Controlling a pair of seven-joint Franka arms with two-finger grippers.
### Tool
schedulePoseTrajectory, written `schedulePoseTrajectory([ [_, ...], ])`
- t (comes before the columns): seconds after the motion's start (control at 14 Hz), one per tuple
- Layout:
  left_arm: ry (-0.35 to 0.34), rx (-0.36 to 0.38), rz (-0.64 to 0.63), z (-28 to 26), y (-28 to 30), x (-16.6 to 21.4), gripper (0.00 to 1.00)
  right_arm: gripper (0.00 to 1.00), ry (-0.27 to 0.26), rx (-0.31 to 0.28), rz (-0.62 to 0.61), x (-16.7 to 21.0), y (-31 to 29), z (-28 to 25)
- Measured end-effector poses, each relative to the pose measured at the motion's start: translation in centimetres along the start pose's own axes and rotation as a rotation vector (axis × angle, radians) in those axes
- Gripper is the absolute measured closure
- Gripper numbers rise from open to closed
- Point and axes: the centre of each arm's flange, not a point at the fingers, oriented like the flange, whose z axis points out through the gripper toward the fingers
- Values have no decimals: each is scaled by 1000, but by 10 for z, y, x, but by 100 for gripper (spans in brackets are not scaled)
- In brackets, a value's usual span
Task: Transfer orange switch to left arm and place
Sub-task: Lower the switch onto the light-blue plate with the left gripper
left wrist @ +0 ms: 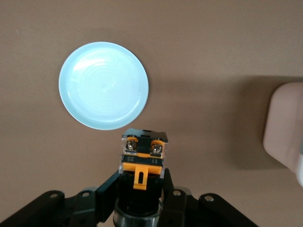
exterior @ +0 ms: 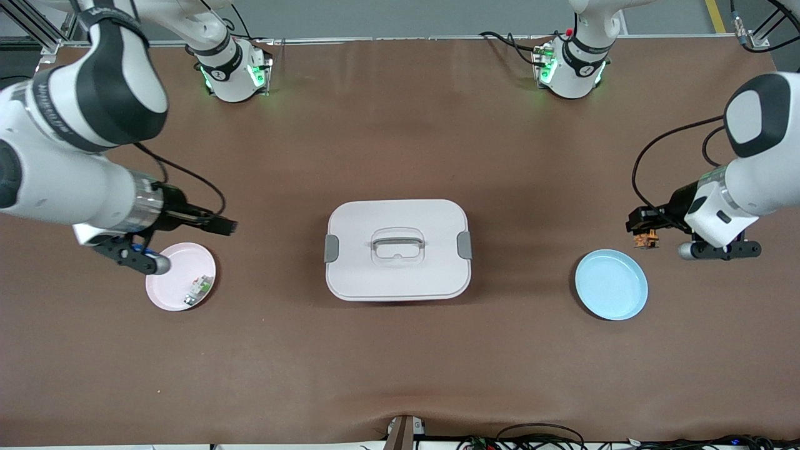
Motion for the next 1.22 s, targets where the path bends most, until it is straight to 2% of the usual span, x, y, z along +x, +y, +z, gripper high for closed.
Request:
schedulePoseTrajectory([
  [0.36, 11, 53, -82, 60, -51, 30, 63, 0, 48, -86, -215, 24, 84, -27],
  [0.57, 23, 47, -195, 85, -96, 41, 63, 0, 70, -87, -277, 33, 137, -46],
  [0.86, 40, 32, -492, 96, -136, 43, 63, 0, 119, -92, -270, 34, 183, -69],
  [1.0, 39, 28, -676, 100, -131, 44, 63, 0, 140, -111, -267, 28, 187, -78],
  [1.22, 44, 29, -871, 114, -110, 49, 63, 0, 149, -123, -253, 20, 188, -84],
])
